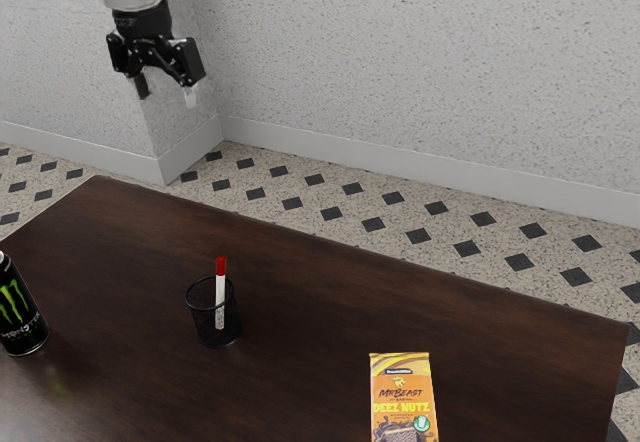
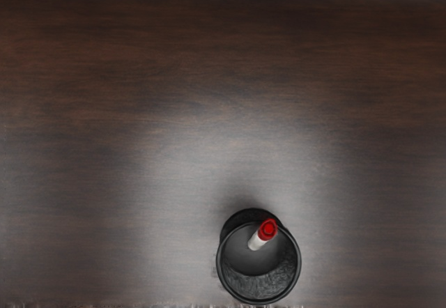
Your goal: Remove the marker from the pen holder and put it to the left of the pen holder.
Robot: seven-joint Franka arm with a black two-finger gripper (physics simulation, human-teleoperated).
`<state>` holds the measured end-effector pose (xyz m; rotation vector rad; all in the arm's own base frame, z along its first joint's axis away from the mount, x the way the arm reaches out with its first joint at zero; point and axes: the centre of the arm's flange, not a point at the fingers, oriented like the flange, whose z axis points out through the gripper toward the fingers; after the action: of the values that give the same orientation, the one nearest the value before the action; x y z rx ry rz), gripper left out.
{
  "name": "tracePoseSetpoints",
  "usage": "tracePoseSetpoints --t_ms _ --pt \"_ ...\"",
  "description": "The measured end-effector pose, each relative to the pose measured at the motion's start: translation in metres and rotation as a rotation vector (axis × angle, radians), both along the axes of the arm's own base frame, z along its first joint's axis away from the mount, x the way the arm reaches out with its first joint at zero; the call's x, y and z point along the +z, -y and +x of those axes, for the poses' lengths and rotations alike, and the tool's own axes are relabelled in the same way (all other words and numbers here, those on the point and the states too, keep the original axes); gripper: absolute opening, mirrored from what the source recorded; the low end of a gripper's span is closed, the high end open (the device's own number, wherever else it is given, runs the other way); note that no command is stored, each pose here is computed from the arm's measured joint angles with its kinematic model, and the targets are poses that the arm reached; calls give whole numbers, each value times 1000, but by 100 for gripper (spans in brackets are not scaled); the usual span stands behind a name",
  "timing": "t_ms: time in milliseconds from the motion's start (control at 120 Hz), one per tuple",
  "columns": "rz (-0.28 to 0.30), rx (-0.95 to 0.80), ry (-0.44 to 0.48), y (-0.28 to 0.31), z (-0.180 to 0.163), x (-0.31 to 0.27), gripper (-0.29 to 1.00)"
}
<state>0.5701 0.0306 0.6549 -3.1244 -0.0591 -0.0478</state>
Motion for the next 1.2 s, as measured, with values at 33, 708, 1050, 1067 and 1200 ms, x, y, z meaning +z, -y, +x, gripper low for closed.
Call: tracePoseSetpoints --t_ms 33,708,1050,1067,1200 --pt "1 16 -4 -11 -1 0 70" --pt "40 -136 -126 47 158 -254 70" --pt "-49 -142 -464 50 113 -305 70" --pt "-47 -143 -481 50 110 -308 70" --pt "-26 -155 -575 45 96 -322 70"
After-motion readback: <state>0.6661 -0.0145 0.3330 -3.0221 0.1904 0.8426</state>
